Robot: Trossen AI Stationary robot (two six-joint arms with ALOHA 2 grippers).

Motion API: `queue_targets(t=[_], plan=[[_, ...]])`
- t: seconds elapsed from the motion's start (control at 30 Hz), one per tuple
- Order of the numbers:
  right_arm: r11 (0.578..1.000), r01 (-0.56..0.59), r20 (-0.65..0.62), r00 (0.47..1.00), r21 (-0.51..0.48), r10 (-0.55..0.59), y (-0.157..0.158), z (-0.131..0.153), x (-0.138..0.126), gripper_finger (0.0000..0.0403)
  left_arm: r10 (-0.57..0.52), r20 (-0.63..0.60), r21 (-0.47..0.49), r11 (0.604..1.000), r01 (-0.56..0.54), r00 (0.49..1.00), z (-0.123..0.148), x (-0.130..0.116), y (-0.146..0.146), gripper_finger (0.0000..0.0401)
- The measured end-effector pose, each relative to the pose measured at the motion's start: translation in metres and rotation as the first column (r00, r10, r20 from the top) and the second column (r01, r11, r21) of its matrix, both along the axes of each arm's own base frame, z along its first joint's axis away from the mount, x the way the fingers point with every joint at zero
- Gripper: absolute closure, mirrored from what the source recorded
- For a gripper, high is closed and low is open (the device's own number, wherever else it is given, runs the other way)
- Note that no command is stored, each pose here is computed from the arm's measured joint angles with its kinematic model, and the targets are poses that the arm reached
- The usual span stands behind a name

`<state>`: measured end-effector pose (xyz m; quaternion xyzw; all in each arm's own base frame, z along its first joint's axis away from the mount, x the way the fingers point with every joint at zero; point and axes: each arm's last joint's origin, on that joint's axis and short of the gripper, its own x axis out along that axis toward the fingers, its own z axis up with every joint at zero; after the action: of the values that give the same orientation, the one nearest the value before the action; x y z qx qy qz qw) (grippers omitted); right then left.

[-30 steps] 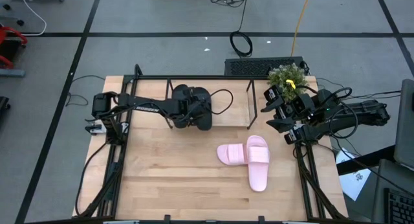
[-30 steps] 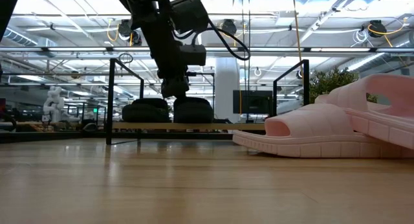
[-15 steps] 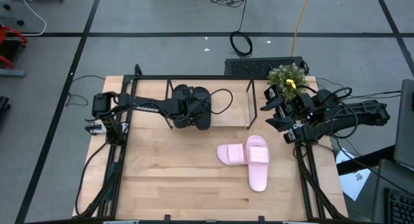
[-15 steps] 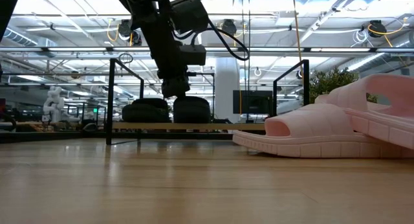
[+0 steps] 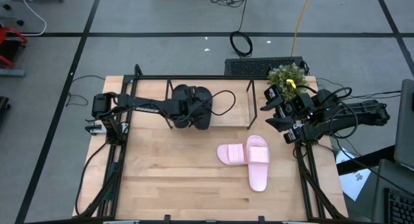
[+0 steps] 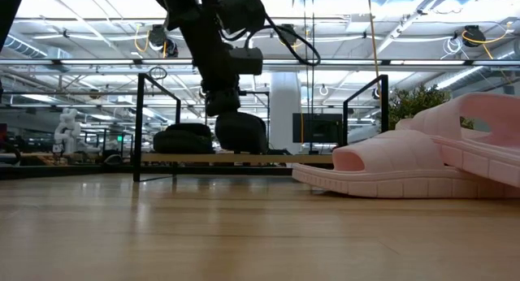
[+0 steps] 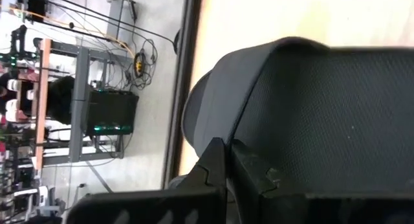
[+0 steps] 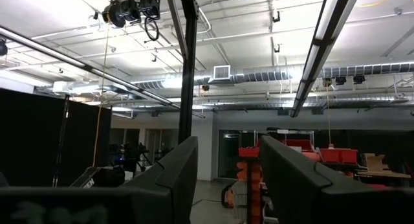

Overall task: Pick and place slides into the shelf
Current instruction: Adjust the right black slide on the shelf

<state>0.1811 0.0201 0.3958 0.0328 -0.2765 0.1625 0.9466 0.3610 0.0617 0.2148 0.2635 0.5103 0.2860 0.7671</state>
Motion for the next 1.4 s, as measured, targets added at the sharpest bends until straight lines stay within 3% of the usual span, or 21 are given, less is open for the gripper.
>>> queue_targets(t=[0.43, 1.4], plan=[[1.000, -0.001, -0.001, 1.000, 0.001, 0.001, 0.000, 0.000, 0.000, 0.0245, 0.012, -0.075, -0.019, 1.000, -0.013, 0.997, 0.003, -0.005, 0.000, 0.0401], [1.000, -0.002, 0.000, 1.000, 0.001, 0.002, 0.000, 0.000, 0.000, 0.0245, 0.036, -0.058, -0.061, 0.997, -0.039, 0.998, -0.005, -0.009, 0.001, 0.0391]])
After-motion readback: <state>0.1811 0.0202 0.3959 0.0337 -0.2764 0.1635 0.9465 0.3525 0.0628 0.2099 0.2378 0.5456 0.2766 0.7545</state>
